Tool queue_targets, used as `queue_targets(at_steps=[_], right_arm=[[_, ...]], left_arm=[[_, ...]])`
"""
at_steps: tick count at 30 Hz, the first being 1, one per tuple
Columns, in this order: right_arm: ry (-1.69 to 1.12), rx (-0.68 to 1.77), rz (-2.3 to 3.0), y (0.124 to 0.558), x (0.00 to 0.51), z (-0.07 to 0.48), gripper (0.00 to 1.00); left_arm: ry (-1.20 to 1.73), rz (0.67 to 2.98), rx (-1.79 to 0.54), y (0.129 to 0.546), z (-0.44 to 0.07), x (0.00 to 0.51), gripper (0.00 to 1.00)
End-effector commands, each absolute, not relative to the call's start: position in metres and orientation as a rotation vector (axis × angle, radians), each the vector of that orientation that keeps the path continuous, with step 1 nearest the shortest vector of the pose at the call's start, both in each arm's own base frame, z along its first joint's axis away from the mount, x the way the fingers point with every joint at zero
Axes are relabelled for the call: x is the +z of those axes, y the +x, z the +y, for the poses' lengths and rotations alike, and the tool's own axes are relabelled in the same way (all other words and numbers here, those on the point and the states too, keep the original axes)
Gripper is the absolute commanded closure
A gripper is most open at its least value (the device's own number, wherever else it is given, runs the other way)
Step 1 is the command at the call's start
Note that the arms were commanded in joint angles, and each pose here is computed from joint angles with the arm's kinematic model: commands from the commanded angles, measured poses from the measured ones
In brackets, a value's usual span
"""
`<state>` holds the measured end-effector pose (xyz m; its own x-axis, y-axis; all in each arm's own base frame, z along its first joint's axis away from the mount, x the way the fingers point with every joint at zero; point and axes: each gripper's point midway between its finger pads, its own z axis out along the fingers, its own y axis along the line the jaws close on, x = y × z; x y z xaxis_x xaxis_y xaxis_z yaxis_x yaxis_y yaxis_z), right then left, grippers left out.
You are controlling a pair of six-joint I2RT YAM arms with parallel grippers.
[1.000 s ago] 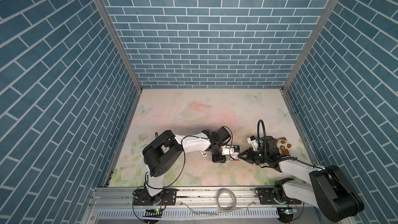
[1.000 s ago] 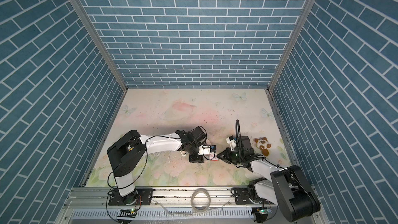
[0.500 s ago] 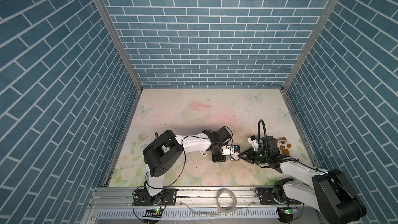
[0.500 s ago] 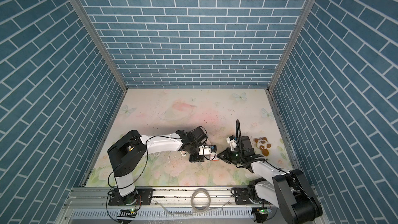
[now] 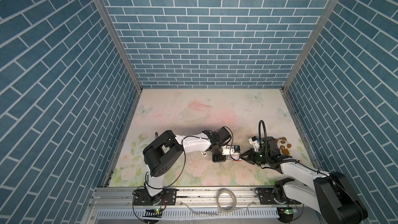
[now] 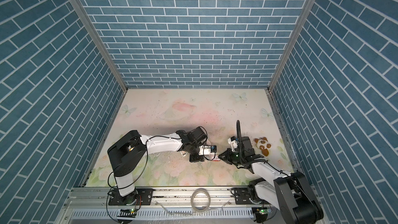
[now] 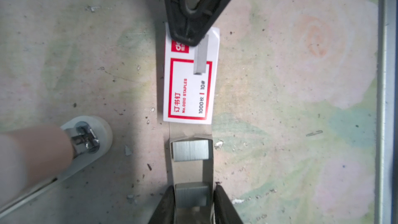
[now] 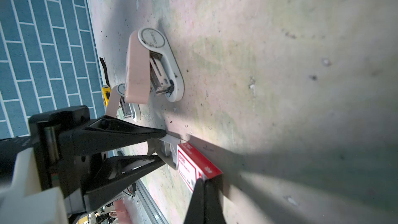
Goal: Load the staples into the stapler
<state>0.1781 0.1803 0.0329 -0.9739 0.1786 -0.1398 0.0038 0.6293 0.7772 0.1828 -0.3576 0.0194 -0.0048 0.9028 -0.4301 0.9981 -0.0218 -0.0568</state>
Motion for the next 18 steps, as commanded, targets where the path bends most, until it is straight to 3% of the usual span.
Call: queue_targets(at_steps=[1, 18], right_arm=[[0.124, 1.185, 2.645, 0.184, 0.036, 0.175, 1.0], [0.199, 1.048, 2.679, 0.187, 0.031, 0.159, 1.0]], left_arm=[[2.064, 2.054, -0.467, 0.173, -0.339, -0.001, 0.68], [2.072, 2.047, -0.446, 0.175, -0.337, 0.002, 0.67]])
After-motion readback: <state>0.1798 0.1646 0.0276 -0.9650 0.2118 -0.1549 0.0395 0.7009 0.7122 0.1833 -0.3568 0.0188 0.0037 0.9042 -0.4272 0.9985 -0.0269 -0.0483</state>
